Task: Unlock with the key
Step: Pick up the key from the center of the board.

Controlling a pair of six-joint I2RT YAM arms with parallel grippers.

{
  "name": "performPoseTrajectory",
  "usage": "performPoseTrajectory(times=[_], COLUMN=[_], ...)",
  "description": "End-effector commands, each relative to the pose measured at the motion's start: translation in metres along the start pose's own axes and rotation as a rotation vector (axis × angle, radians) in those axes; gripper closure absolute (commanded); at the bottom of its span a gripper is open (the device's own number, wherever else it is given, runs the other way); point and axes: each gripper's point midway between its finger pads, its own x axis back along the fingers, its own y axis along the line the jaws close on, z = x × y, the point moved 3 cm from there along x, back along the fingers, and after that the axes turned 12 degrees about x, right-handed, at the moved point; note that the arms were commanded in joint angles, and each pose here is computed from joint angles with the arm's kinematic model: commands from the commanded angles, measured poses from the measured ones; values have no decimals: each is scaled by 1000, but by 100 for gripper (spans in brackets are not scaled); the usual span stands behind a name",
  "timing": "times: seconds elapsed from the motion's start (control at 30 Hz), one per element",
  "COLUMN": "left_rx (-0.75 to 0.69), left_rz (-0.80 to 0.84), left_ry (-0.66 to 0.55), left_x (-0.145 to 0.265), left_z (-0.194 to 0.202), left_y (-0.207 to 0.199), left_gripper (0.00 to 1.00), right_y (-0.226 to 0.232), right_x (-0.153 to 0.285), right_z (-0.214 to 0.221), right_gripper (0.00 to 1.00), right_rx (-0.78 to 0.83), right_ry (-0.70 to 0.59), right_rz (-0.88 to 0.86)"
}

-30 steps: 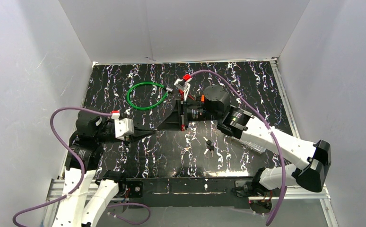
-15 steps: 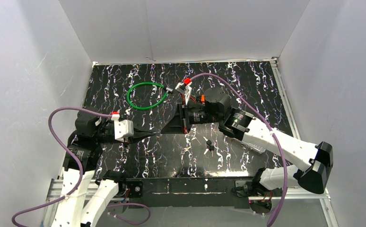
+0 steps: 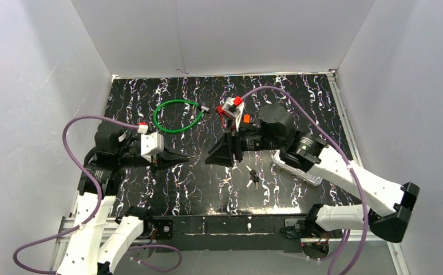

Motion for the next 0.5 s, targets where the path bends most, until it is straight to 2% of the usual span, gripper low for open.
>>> performPoseTrajectory(times=[0.0,0.1,0.47], left_rx=[134,164,238], left_rz=[68,74,90], left_ry=[22,34,54], left_x=[-1,-2,-2], left_z=[-4,0,4], left_y=[-10,-11,-18], left_gripper=[100,100,100], right_y=[16,17,18], right_x=[26,25,-10], right_z=[-36,-39,-43], right_gripper=[45,45,45], right_rx=[284,357,454], right_ry=[-143,-154,-115], right_rz=[-3,-4,-10])
